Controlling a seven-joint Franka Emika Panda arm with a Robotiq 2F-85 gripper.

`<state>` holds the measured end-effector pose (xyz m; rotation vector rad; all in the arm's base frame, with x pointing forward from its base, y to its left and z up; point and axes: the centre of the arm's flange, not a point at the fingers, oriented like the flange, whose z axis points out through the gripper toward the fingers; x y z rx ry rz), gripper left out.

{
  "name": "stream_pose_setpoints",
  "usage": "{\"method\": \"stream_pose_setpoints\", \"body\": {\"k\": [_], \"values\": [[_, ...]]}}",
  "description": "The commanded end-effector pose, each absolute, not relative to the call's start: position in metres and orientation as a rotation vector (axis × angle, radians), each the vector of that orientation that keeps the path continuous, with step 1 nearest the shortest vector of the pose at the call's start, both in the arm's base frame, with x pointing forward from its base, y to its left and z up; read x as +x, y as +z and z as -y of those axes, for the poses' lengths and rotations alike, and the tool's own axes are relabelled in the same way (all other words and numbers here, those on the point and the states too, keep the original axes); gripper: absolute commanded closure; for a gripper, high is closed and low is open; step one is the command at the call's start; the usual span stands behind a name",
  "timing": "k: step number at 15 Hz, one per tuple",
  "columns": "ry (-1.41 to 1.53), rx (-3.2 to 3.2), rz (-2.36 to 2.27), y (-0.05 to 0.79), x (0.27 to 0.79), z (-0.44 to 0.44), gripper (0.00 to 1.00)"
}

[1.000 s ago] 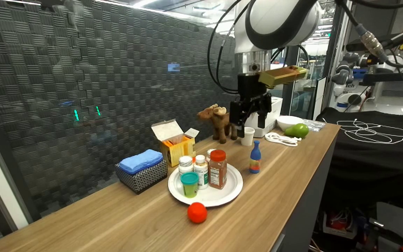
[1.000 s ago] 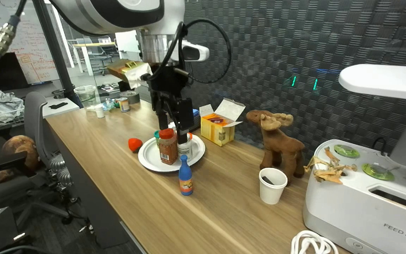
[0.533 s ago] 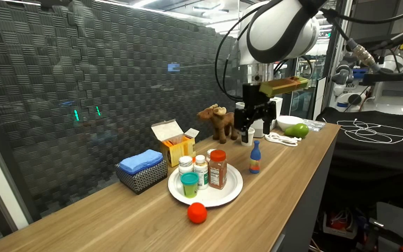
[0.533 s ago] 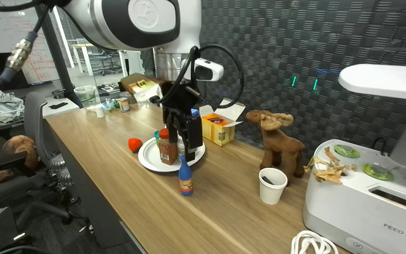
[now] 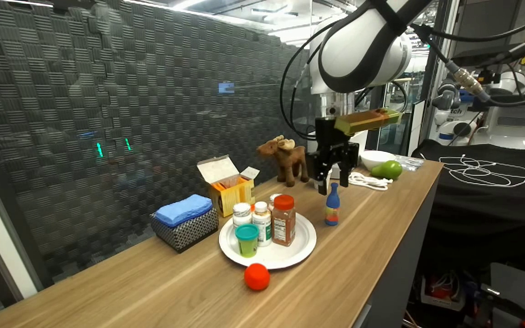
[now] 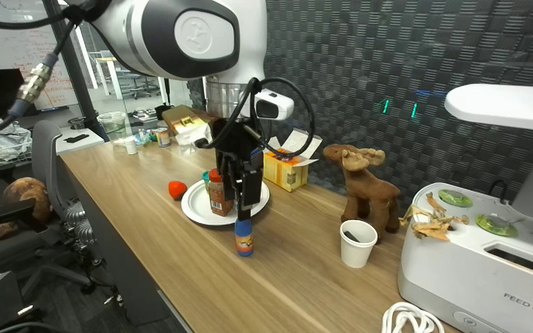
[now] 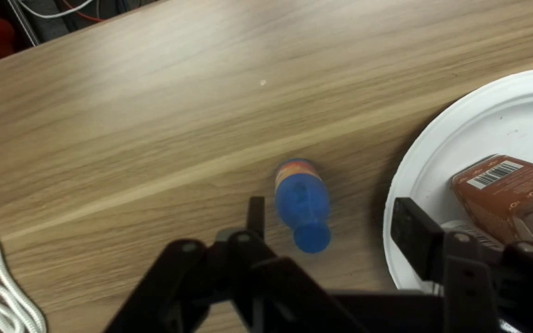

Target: Pick up all the objects surrounding the white plate and arrange them on the plate

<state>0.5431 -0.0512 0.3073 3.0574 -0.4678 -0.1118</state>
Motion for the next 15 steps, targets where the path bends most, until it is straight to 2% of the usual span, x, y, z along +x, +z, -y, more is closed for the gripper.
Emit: {"method": "stream_pose_setpoints", "body": {"k": [1, 5, 7, 8, 15], "values": [[-0.058, 3.043, 0.534, 0.313, 0.544, 0.052, 0.58], [-0.052, 3.025, 0.558, 0.316, 0.546, 0.055, 0.89], [-0.054, 3.014, 0.561, 0.317, 0.545, 0.055, 0.96], [-0.054, 3.008, 0.562, 0.319, 0.545, 0.053, 0.90], [0.072, 2.967, 0.494, 0.361, 0.558, 0.016, 0.91]]}}
